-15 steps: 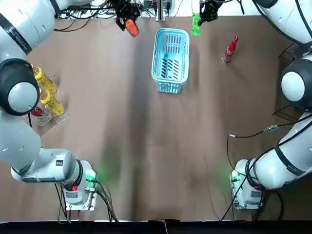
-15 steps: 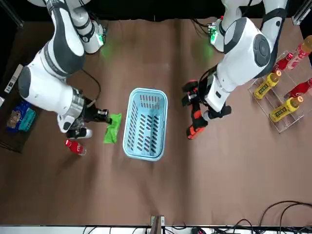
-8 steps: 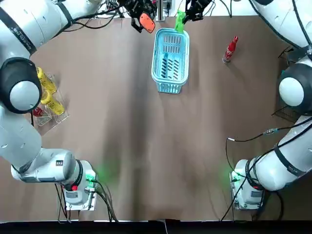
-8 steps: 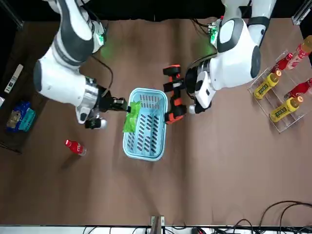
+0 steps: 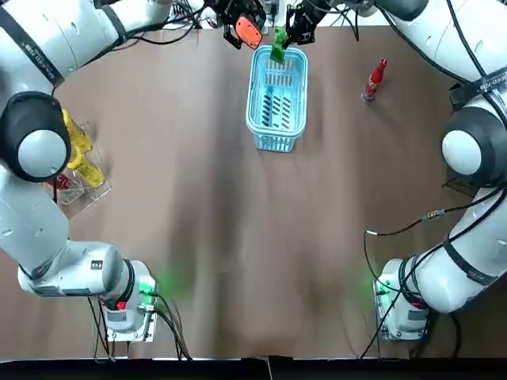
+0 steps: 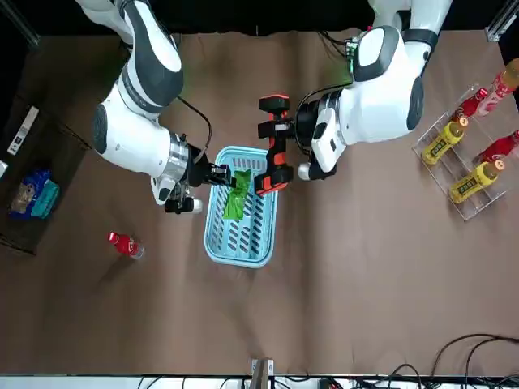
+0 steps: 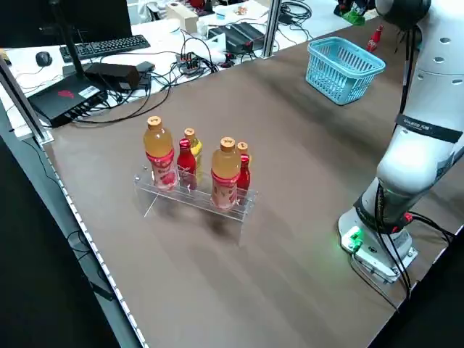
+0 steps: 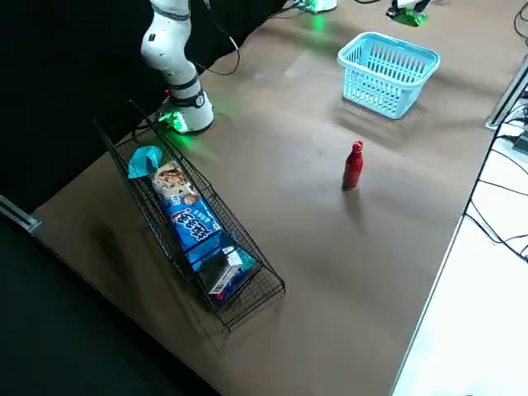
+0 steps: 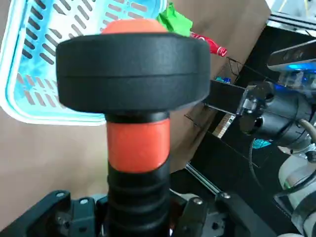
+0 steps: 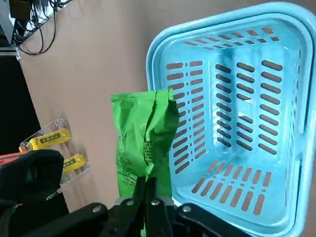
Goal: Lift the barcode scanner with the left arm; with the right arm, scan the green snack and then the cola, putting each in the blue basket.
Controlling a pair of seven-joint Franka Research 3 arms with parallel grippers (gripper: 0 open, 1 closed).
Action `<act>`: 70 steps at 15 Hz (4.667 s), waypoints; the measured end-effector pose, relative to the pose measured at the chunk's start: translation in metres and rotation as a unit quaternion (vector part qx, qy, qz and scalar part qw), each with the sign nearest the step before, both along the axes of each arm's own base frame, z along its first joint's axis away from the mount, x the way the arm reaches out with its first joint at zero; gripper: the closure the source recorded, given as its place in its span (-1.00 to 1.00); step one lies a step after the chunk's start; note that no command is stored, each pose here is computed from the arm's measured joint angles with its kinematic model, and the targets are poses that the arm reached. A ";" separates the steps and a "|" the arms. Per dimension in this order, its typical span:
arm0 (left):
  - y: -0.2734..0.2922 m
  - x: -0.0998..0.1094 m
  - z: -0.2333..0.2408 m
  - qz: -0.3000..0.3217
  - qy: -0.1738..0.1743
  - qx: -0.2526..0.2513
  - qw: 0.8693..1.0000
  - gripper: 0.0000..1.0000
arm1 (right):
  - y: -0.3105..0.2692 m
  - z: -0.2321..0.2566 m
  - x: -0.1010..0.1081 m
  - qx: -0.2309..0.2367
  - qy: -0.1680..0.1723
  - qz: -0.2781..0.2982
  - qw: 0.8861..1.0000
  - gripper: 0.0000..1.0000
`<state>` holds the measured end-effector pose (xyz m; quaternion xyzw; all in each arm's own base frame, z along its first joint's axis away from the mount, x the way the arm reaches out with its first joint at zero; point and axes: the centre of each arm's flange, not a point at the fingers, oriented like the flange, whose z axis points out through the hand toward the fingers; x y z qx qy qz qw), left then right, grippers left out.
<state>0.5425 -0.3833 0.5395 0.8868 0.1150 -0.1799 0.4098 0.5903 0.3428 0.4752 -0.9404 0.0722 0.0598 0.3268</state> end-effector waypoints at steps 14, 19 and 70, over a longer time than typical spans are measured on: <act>-0.018 0.010 -0.024 -0.011 0.000 -0.018 1.000 0.89 | 0.005 0.012 0.001 0.007 -0.007 -0.002 1.000 0.96; -0.023 0.005 -0.024 -0.005 0.032 -0.009 0.999 0.89 | 0.003 0.012 0.002 0.007 -0.007 -0.004 1.000 0.96; 0.065 0.058 -0.052 0.007 -0.064 0.152 0.986 0.89 | -0.324 -0.117 0.087 -0.322 -0.083 0.099 0.938 -0.23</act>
